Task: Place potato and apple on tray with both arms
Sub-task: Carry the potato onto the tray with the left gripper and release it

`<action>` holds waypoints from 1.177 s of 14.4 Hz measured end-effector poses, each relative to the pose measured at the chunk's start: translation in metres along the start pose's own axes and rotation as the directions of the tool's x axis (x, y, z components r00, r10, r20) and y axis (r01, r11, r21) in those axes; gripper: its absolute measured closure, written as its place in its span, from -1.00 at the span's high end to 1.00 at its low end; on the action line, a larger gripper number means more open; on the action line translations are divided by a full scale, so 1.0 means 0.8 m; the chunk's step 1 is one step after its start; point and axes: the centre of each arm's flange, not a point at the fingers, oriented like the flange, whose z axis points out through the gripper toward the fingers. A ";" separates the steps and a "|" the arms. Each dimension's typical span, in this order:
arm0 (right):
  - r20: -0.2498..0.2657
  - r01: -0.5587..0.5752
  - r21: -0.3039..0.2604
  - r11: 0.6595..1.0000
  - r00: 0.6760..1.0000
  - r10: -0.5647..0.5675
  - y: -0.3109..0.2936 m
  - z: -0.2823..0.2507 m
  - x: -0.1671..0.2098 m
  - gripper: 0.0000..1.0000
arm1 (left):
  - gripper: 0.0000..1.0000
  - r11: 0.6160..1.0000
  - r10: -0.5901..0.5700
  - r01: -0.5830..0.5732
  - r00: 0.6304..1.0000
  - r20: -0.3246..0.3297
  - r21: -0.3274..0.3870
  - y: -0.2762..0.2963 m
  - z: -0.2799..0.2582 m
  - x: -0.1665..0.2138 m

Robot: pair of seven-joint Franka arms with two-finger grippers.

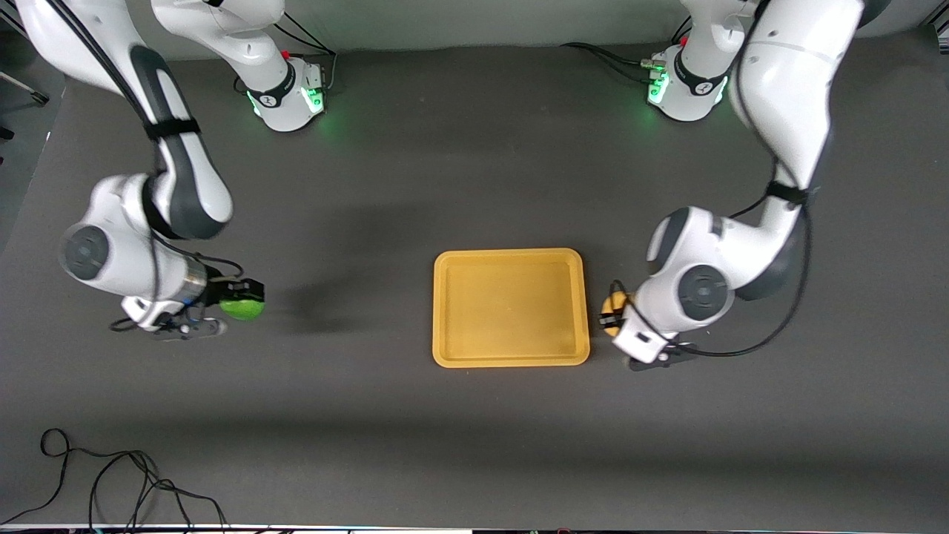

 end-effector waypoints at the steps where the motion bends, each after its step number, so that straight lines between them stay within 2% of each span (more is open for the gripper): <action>1: 0.024 0.003 0.004 1.000 1.000 -0.003 -0.002 -0.020 -0.006 0.54 | 0.16 1.000 -0.002 0.002 1.000 0.001 0.000 0.017 0.010 -0.009; 2: 0.055 0.007 0.008 1.000 0.998 -0.007 -0.005 -0.037 -0.010 0.54 | 0.16 1.000 -0.003 0.003 1.000 0.001 -0.001 0.031 0.016 -0.017; 4: 0.084 0.011 0.011 1.000 0.996 -0.012 -0.007 -0.061 -0.010 0.54 | 0.16 1.000 -0.002 0.002 1.000 -0.004 -0.002 0.055 0.017 -0.030; 8: 0.106 0.015 0.011 1.000 0.994 -0.016 -0.010 -0.051 -0.004 0.54 | 0.16 1.000 0.017 -0.017 1.000 0.008 0.012 0.093 0.036 -0.062; 12: 0.125 0.017 0.011 1.000 0.992 -0.018 -0.012 -0.036 -0.001 0.54 | 0.21 0.999 0.018 -0.019 0.999 0.027 0.029 0.095 0.063 -0.064; 14: 0.126 0.022 0.011 1.000 0.992 -0.023 -0.016 -0.035 -0.001 0.54 | 0.54 0.999 0.012 -0.013 1.000 0.022 0.029 0.092 0.062 -0.059; 16: 0.126 0.029 0.025 0.999 0.991 -0.032 -0.029 -0.035 -0.001 0.54 | 0.96 1.000 0.012 -0.012 1.000 0.003 0.025 0.092 0.050 -0.052; 17: 0.127 0.029 0.034 0.999 0.991 -0.033 -0.044 -0.035 -0.002 0.54 | 1.00 1.000 0.013 -0.013 1.000 -0.010 0.026 0.092 0.036 -0.049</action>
